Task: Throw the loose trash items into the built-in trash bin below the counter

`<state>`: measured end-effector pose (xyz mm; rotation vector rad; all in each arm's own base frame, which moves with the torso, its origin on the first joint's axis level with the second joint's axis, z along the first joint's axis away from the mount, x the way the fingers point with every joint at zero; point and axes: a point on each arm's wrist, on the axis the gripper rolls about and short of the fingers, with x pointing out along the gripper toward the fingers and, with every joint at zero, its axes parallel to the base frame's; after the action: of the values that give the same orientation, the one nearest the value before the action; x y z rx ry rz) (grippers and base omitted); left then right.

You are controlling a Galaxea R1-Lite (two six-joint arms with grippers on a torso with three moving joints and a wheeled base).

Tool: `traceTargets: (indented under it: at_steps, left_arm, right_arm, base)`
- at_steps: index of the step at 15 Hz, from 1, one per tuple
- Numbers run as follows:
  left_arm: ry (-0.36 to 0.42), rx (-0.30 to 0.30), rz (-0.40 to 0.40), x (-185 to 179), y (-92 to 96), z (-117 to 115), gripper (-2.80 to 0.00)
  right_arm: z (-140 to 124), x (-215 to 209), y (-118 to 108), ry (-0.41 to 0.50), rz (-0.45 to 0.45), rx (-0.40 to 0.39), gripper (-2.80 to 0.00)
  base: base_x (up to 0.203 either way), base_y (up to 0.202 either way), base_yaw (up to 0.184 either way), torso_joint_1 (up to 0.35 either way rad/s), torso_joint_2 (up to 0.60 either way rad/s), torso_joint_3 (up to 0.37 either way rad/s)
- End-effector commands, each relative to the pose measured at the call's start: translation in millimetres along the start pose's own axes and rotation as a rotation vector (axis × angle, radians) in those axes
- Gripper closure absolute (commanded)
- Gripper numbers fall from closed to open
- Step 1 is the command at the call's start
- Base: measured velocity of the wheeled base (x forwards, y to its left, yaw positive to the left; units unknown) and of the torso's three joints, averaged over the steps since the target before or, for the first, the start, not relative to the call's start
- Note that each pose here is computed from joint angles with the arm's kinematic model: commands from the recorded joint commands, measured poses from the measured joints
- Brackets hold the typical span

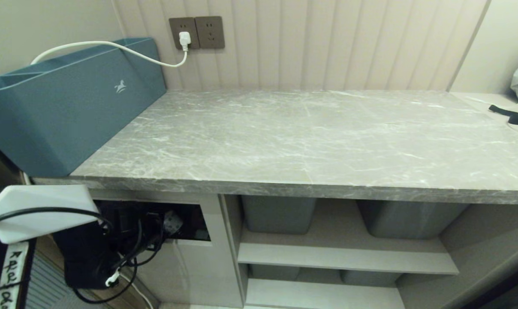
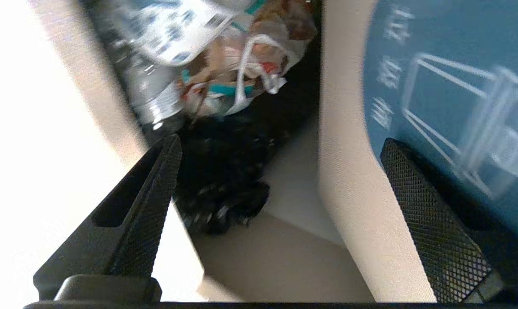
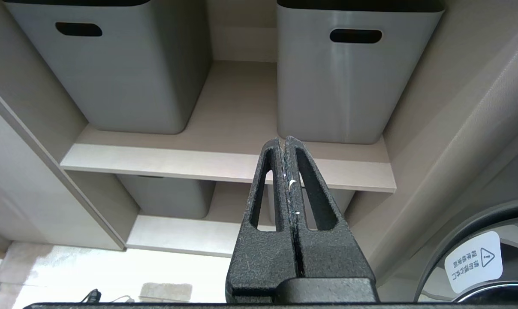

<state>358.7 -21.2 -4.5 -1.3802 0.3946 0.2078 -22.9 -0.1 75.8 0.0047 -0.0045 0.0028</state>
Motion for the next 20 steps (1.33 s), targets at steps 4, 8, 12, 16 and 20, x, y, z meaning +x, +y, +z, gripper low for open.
traceTargets:
  at_steps: [4,8,12,16,20]
  left_arm:
    - [-0.058,-0.051,0.045,-76,-8.5,0,0.00]
    - [-0.105,-0.038,-0.037,-159,-26.0,2,0.00]
    - [-0.152,0.317,-0.165,-254,-38.0,3,0.00]
    - [-0.183,0.939,-0.268,-339,-5.3,-8,0.00]
    - [-0.275,1.472,-0.140,-368,40.5,-21,0.00]
  right_arm:
    - [0,0,0,-0.002,0.000,0.000,0.00]
    - [0,0,0,0.000,0.000,0.000,0.00]
    - [0,0,0,-0.001,0.000,0.000,0.00]
    - [0,0,0,-0.002,0.000,0.000,0.00]
    - [0,0,0,0.000,0.000,0.000,0.00]
  base:
    - [0.000,0.000,0.000,0.000,0.00,0.000]
    - [0.000,0.000,0.000,0.000,0.00,0.000]
    - [0.000,0.000,0.000,0.000,0.00,0.000]
    - [0.000,0.000,0.000,0.000,0.00,0.000]
    - [0.000,0.000,0.000,0.000,0.00,0.000]
